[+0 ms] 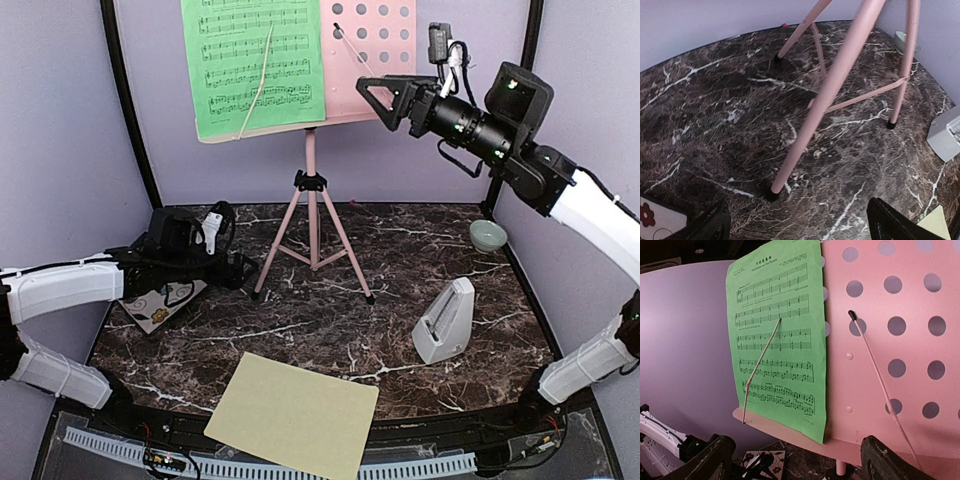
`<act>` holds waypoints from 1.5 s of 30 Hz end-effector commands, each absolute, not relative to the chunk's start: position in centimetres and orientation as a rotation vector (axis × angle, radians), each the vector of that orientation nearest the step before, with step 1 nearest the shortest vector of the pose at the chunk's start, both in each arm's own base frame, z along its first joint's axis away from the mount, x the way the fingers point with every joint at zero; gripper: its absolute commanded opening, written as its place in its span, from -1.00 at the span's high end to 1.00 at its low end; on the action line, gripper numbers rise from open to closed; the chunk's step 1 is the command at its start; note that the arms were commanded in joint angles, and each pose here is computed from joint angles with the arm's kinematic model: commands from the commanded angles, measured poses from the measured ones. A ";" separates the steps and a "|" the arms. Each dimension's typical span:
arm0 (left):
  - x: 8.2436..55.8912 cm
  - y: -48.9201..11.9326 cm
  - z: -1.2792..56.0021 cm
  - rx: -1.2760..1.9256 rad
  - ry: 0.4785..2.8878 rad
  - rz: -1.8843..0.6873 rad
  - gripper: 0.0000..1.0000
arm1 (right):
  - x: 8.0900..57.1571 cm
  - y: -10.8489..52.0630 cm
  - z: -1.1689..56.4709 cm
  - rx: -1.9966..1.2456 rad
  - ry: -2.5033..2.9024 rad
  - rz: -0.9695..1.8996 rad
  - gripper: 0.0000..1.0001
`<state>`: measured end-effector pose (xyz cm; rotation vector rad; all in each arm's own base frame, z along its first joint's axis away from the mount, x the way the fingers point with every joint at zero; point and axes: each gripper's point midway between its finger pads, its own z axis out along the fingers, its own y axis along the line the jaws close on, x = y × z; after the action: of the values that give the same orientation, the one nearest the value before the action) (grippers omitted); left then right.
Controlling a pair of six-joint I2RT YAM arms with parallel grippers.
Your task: Set up the instrument practice props
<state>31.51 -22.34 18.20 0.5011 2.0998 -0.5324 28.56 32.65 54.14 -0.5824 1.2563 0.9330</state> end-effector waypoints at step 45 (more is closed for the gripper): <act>44.7 -22.7 13.2 0.446 2.246 -0.674 -0.64 | 38.3 38.1 21.2 -0.573 2.027 0.996 -0.64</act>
<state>45.70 -22.50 9.22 0.4630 2.3440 -0.5876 36.90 37.27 19.37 -0.5747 2.0932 0.9525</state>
